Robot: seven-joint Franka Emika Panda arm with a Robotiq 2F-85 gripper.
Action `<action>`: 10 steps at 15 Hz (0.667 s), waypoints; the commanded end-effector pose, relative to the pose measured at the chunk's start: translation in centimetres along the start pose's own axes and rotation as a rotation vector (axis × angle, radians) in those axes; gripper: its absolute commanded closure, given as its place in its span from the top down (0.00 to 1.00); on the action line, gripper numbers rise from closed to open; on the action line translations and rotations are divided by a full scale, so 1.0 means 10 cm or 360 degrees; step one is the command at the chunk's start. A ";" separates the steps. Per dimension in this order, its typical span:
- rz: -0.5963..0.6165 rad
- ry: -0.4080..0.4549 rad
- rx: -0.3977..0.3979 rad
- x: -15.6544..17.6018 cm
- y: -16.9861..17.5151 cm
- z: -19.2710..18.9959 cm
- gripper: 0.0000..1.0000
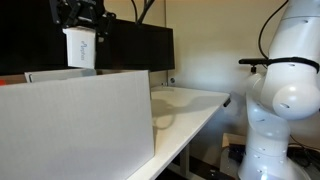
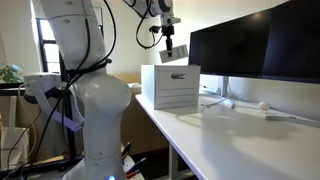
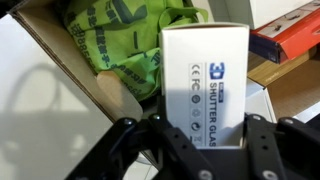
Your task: Remove the small box from the big box
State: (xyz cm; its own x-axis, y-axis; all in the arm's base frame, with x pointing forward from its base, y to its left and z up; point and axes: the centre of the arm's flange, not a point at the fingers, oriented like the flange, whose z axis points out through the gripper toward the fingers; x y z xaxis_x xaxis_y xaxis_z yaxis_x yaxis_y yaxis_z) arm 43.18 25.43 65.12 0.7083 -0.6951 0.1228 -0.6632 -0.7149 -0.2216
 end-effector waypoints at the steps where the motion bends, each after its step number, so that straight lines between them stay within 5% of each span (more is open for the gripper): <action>1: 0.0000 -0.0003 -0.0005 0.01 -0.01 0.01 0.56; 6: 0.0000 -0.0009 -0.0008 0.03 -0.04 0.03 0.56; 7: 0.0000 -0.0009 -0.0008 0.03 -0.04 0.03 0.31; 10: 0.0005 -0.0044 0.0048 0.06 -0.16 -0.12 0.31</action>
State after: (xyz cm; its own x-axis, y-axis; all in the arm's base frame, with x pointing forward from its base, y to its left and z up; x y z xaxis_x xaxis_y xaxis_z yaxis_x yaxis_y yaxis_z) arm 43.79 25.66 64.98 0.7105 -0.6940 0.1160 -0.6633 -0.7156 -0.2189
